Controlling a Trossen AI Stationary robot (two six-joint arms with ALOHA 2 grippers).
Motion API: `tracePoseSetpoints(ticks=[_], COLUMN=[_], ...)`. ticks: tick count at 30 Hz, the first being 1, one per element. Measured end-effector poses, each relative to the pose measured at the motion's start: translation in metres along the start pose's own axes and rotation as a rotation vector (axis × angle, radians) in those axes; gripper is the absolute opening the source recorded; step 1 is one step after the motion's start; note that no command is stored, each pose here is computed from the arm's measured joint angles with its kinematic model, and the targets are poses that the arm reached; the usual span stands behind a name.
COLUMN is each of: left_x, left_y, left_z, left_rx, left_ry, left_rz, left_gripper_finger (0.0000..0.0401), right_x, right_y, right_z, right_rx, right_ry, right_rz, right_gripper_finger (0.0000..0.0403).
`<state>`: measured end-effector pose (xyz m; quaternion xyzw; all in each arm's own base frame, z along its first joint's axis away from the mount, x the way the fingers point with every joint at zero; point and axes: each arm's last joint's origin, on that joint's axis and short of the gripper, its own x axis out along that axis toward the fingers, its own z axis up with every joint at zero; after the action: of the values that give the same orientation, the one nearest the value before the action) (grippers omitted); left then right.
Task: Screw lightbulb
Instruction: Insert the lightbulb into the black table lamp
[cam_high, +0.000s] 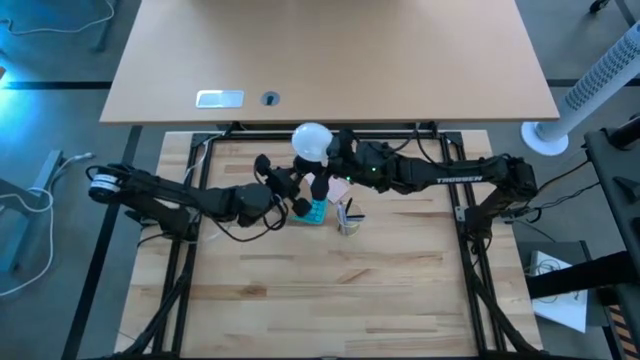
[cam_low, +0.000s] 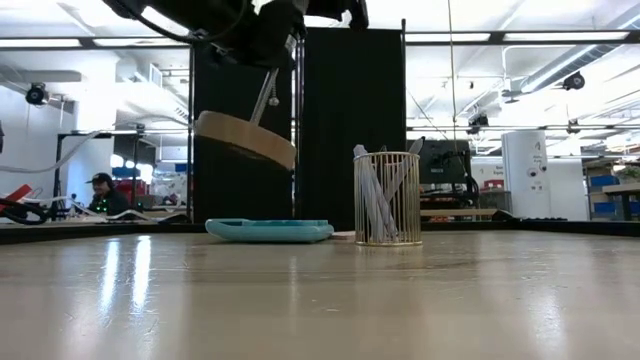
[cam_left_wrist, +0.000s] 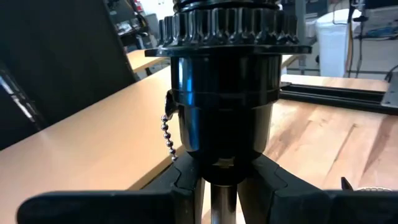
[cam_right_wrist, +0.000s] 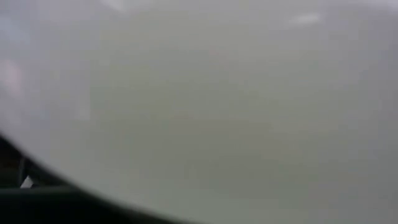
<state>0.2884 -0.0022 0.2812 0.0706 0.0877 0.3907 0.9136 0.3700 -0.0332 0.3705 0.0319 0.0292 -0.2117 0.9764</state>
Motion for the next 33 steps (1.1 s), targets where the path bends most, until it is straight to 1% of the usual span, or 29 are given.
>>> tracePoseSetpoints(ticks=[6, 9, 11, 16, 21, 25, 29, 33], left_x=[0.016, 0.017, 0.016, 0.013, 0.005, -0.002, -0.012, -0.023], left_y=[0.011, 0.012, 0.012, 0.009, 0.001, -0.005, -0.013, -0.022], left_z=[-0.002, -0.002, -0.002, -0.001, 0.0, 0.003, 0.008, 0.011], left_rx=[-0.026, -0.029, -0.031, -0.065, -0.08, -0.098, -0.126, -0.133], left_ry=[0.009, 0.011, 0.01, 0.01, 0.007, -0.019, -0.06, -0.088], left_rz=[-0.078, -0.088, -0.092, -0.173, -0.246, -0.282, -0.327, -0.405], left_gripper_finger=[0.0062, 0.0062, 0.0062, 0.0062, 0.0062, 0.0062, 0.0062, 0.0062], right_x=[0.001, 0.001, 0.001, -0.002, -0.013, -0.023, -0.032, -0.037], right_y=[-0.004, -0.004, -0.004, -0.003, -0.001, -0.001, 0.0, 0.001], right_z=[-0.001, -0.001, -0.001, 0.001, 0.013, 0.019, 0.024, 0.027], right_rx=[0.004, 0.002, -0.01, -0.058, -0.095, -0.146, -0.203, -0.207], right_ry=[0.003, 0.004, 0.008, 0.01, -0.019, -0.033, -0.053, -0.071], right_rz=[-0.049, -0.021, 0.01, 0.075, 0.207, 0.334, 0.488, 0.715], right_gripper_finger=[0.0144, 0.0151, 0.0164, 0.0214, 0.0271, 0.0307, 0.0323, 0.0323])
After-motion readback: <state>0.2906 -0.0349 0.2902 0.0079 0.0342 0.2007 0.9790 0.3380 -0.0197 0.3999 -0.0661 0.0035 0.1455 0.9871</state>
